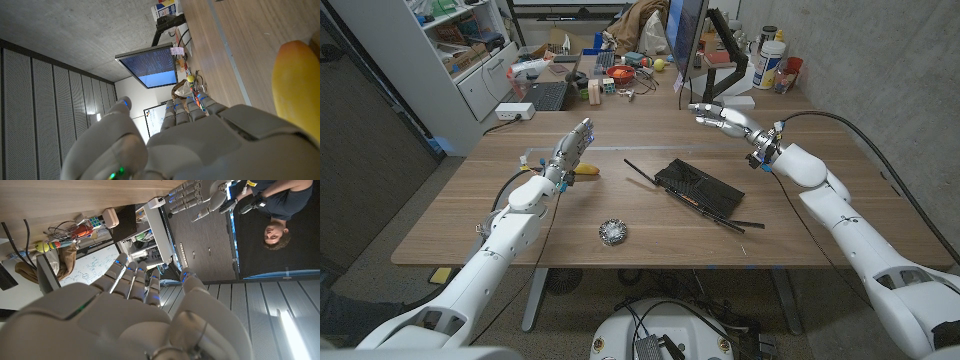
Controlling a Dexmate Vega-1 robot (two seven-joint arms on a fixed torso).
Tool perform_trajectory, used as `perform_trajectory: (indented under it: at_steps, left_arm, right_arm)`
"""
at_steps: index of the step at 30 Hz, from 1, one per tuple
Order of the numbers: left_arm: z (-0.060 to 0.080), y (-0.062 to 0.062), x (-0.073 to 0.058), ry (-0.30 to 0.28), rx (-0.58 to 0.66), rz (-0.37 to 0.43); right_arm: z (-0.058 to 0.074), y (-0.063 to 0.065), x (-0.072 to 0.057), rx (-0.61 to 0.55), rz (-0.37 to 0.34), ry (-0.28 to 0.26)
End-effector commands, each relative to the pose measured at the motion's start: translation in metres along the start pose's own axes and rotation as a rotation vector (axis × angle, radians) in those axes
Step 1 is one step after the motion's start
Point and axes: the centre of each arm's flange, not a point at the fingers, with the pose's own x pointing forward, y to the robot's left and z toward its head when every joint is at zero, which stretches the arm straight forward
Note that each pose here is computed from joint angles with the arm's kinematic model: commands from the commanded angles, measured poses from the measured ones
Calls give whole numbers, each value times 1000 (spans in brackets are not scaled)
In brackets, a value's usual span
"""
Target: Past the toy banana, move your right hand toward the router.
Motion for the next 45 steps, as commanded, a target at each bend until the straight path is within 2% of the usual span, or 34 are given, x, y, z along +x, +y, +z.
perform_trajectory:
  at_steps: [1, 45]
  left_arm:
    - [0, -1, 0, -1, 0, 1]
    - [-1, -4, -3, 6, 0, 4]
  right_arm:
    - [2, 5, 0, -111, 29, 2]
    - [0, 19, -2, -337, 104, -17]
